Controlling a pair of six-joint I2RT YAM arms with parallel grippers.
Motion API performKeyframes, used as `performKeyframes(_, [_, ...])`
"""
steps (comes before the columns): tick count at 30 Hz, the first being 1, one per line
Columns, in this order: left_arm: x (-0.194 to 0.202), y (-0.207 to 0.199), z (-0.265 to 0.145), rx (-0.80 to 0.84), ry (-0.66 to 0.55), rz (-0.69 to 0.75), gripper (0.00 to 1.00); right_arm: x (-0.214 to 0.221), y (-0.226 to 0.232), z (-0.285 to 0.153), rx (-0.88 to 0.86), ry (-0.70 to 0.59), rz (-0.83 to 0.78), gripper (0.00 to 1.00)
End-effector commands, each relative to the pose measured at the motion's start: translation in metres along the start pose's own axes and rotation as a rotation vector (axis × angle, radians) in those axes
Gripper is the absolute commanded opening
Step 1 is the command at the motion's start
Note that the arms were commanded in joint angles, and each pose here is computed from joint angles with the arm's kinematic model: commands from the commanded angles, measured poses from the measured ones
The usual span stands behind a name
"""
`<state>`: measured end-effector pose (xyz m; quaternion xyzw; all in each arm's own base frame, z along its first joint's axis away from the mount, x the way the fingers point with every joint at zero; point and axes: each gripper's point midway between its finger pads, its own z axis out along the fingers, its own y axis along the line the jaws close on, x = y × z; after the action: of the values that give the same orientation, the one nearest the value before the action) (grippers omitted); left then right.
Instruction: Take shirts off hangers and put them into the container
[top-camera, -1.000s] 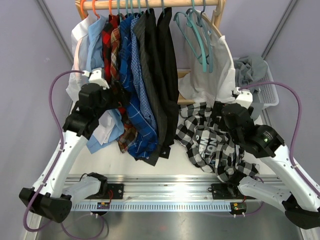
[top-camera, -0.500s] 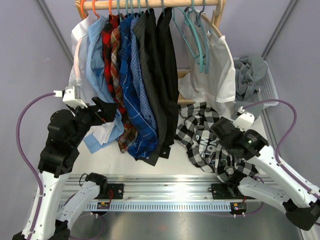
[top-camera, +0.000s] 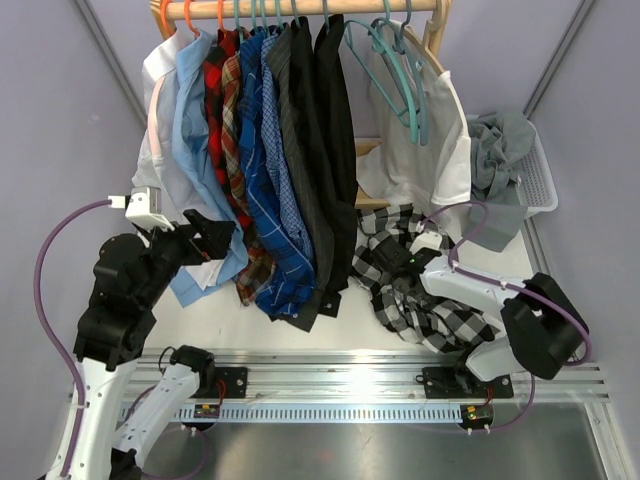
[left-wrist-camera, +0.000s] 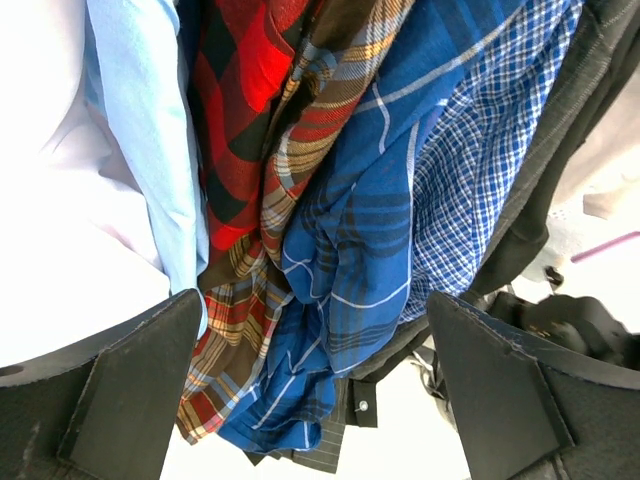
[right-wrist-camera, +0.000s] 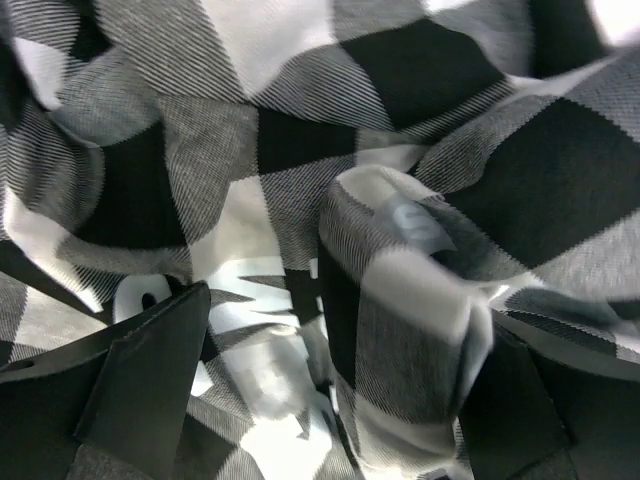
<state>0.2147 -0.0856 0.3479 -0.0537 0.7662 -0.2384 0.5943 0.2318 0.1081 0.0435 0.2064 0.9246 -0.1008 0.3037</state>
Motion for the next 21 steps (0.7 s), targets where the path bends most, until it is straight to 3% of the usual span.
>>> performKeyframes(1, [0.004, -0.006, -0.004, 0.047, 0.007, 0.013, 0.99, -0.027, 0.049, 0.011, -0.129, -0.085, 0.121, 0.99])
performKeyframes(6, [0.008, -0.005, -0.008, 0.047, 0.009, 0.009, 0.99, -0.034, 0.069, 0.046, -0.199, -0.007, 0.182, 0.99])
performKeyframes(13, [0.007, -0.008, -0.012, 0.06, 0.005, 0.002, 0.99, -0.04, 0.069, 0.09, -0.056, 0.029, 0.162, 0.99])
performKeyframes(17, [0.007, -0.009, -0.013, 0.064, 0.007, -0.001, 0.99, -0.015, 0.079, 0.113, -0.045, 0.153, 0.184, 0.96])
performKeyframes(19, [0.007, -0.009, -0.014, 0.062, 0.006, 0.001, 0.99, -0.005, 0.087, 0.117, -0.09, 0.177, 0.214, 0.55])
performKeyframes(20, [0.006, -0.009, -0.015, 0.062, 0.004, -0.001, 0.99, 0.006, 0.08, 0.12, -0.087, 0.194, 0.222, 0.31])
performKeyframes(21, [0.006, -0.009, -0.015, 0.062, 0.003, -0.002, 0.99, 0.009, 0.082, 0.12, -0.096, 0.199, 0.239, 0.0])
